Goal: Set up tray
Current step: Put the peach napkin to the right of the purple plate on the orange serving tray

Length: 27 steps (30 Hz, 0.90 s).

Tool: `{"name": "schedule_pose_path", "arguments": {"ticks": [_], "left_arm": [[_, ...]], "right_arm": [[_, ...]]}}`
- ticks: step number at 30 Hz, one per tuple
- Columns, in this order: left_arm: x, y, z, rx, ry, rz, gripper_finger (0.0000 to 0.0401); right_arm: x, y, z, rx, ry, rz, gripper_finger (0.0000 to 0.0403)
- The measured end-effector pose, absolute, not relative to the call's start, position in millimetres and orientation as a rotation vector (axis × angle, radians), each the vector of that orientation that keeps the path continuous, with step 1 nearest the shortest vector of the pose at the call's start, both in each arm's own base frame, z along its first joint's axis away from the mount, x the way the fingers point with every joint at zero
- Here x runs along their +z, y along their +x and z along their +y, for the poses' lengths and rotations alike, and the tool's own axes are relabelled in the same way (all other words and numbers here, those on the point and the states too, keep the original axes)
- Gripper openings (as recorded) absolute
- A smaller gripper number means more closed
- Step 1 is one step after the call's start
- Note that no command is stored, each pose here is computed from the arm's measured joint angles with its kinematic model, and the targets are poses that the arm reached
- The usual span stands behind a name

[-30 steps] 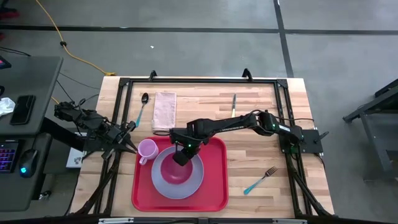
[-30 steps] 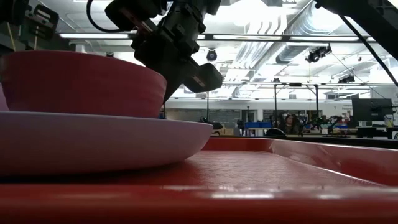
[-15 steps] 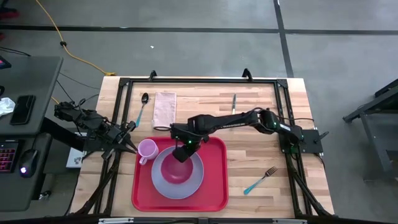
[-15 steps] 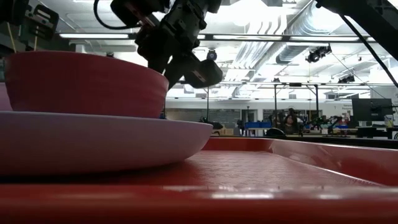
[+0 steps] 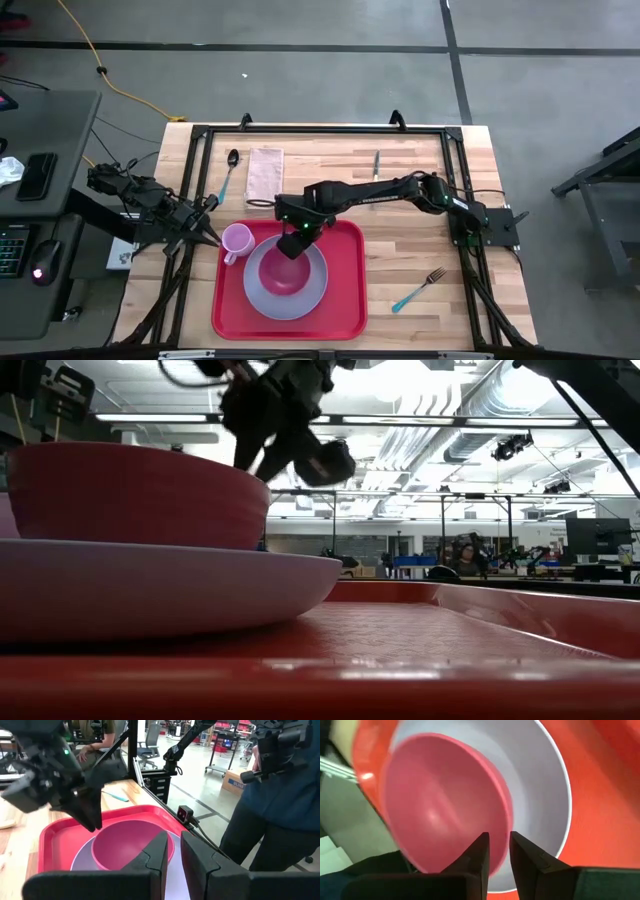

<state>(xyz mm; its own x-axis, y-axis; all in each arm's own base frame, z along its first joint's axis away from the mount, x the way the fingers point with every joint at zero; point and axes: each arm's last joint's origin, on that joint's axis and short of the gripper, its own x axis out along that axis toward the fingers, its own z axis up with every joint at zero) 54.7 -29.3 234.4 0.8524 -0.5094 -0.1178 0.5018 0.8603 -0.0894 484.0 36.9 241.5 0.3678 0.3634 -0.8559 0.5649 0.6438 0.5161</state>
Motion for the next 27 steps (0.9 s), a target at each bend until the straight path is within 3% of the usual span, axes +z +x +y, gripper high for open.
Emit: {"name": "schedule_pose_path", "arguments": {"ticks": [13, 27], "left_arm": [[236.7, 55.2, -28.7, -0.508, -0.062, 0.115, 0.0085], [240.8, 56.4, -27.0, -0.437, -0.071, 0.071, 0.0085]], "right_arm": [[304.4, 459.1, 6.4, -0.268, 0.766, 1.030, 0.0053], [315.9, 447.6, -42.8, -0.295, 0.640, 1.007, 0.0053]]}}
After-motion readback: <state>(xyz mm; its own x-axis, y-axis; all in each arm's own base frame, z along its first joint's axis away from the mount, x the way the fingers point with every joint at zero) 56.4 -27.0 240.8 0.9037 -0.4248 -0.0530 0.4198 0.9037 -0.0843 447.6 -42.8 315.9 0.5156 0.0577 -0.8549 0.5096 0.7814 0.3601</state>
